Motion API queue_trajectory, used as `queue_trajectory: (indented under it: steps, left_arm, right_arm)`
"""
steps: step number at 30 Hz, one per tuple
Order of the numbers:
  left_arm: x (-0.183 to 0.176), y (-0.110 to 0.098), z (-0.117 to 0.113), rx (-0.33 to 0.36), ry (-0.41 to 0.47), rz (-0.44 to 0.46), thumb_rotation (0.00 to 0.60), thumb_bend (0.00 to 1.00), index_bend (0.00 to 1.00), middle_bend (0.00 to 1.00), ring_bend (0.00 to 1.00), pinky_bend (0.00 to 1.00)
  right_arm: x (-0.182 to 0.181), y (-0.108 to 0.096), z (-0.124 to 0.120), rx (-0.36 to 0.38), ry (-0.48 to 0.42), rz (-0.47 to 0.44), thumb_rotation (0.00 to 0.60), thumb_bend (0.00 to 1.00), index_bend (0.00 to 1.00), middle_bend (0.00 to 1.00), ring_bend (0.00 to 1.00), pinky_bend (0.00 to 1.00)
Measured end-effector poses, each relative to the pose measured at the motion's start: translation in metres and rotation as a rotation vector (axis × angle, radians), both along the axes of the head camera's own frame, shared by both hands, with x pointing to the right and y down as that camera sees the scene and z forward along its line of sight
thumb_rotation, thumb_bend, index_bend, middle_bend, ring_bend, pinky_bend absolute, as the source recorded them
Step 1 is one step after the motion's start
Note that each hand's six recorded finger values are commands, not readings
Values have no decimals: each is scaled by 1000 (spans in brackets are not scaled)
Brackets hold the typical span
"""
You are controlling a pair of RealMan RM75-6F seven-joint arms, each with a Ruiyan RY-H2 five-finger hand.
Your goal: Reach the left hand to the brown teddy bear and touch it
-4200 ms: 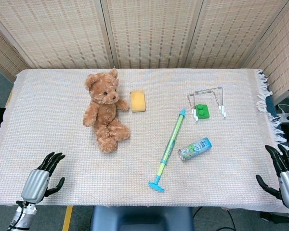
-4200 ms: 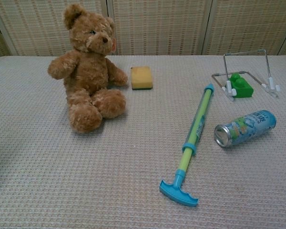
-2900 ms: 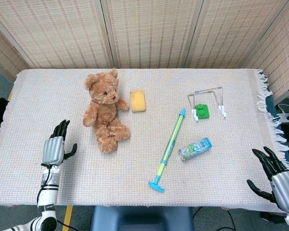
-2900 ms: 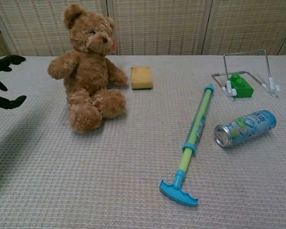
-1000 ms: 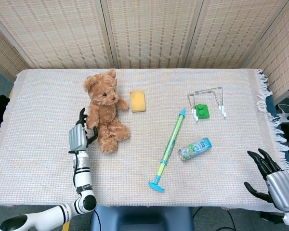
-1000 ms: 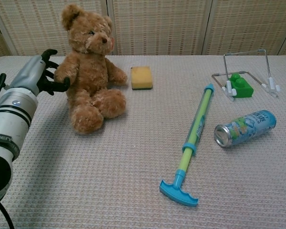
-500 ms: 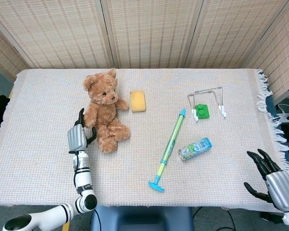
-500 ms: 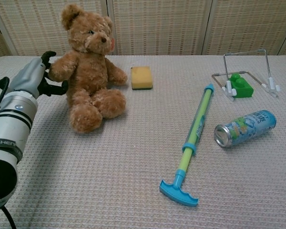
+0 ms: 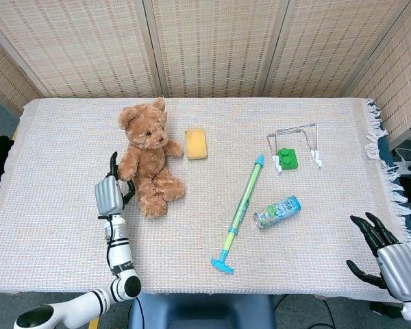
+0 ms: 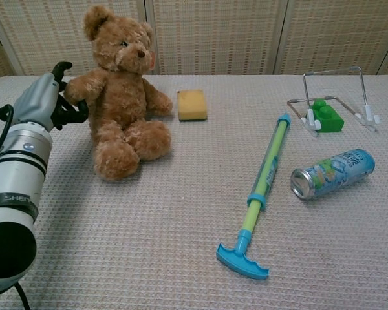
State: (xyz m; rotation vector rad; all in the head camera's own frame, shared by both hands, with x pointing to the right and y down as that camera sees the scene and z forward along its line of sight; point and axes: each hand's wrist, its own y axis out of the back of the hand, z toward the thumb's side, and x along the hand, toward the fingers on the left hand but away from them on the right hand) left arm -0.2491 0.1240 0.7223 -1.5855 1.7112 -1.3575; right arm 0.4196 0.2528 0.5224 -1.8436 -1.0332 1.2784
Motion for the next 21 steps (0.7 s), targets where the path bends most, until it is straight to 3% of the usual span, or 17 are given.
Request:
queue_trajectory:
  steps: [6,15,21]
  left_arm:
    - [2,-3,-10,77,9,20,600,584,30,376,436,704]
    - [0,9,7,6,-6,34,600,583,55,389,436,704]
    - [5,3,-3,54,7,36,600,583,56,389,436,704]
  right_arm:
    - [-1,1,1,-9,1,-4,600,154,0,110,0,246]
    - [0,0,2,-12,7,-1,600,154,0,110,0,246]
    - [0,0,3,-13,9,0,600,153,0,110,0,246]
